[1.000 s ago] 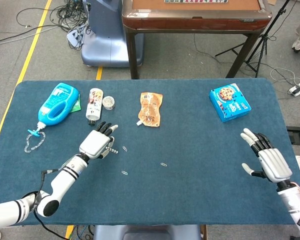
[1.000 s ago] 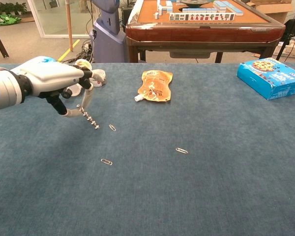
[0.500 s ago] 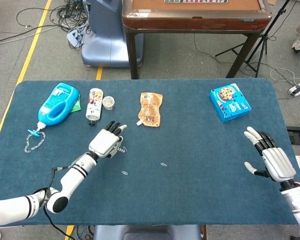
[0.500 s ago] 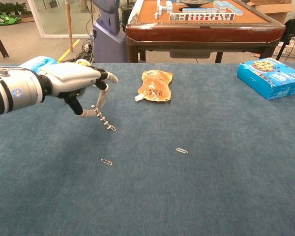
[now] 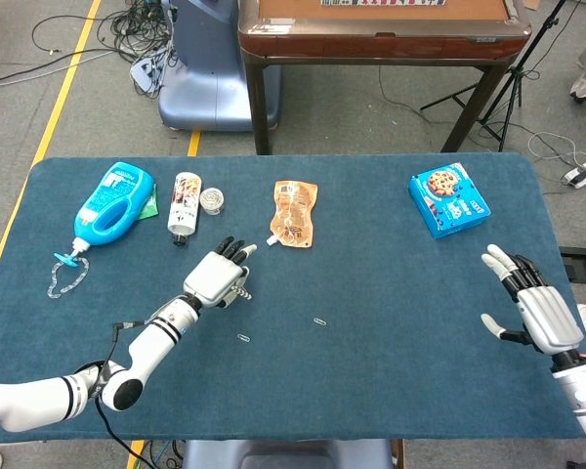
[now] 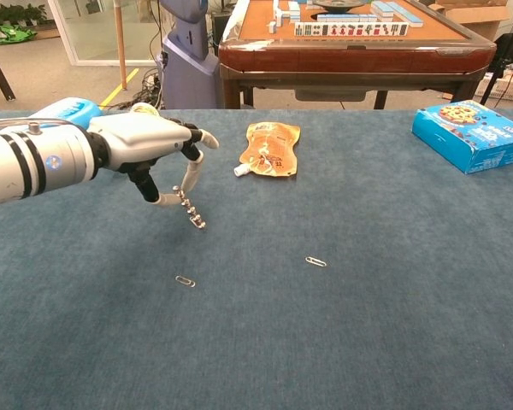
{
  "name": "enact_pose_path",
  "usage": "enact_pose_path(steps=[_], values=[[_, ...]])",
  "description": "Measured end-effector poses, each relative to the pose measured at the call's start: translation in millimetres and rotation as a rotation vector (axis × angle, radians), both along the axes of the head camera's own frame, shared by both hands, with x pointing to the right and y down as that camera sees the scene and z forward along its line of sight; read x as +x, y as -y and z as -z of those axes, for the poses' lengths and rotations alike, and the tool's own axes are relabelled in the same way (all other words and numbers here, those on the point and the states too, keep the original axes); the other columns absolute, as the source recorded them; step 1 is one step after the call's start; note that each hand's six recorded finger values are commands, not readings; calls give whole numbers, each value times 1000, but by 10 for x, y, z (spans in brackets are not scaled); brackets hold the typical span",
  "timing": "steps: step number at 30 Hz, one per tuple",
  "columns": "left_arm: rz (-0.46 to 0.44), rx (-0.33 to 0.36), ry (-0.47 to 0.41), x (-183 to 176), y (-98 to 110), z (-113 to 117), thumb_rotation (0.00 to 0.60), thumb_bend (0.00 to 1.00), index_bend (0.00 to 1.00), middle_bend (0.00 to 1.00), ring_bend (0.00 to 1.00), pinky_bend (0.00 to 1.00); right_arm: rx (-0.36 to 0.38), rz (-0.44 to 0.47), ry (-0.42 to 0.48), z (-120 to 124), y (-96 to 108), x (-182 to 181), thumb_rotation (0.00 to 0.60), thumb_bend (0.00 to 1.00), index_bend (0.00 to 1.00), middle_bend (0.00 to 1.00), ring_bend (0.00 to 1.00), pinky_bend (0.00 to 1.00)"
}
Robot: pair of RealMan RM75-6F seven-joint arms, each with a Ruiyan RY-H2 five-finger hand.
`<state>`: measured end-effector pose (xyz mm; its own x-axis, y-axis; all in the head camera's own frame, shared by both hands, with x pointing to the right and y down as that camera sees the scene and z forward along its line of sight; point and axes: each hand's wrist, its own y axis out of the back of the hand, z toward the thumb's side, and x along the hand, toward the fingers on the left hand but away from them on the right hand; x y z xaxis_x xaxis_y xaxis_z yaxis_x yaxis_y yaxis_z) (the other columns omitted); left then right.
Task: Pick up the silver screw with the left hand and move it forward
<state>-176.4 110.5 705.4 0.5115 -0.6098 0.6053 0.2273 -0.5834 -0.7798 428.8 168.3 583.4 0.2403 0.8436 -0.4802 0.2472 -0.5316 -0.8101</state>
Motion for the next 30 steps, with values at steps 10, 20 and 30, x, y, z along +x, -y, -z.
enact_pose_path(steps=[10,20,30], values=[[-7,-3,-5,73,17,-44,600,430,696,0,0,0,2,-7,1,19,11,36,600,305,0,0,0,0],[-1,3,-8,66,83,-50,600,431,697,0,0,0,-3,-7,-10,-5,11,51,600,305,0,0,0,0],[2,22,-10,12,140,9,600,430,697,0,0,0,-8,-6,-19,-44,11,46,600,306,0,0,0,0]])
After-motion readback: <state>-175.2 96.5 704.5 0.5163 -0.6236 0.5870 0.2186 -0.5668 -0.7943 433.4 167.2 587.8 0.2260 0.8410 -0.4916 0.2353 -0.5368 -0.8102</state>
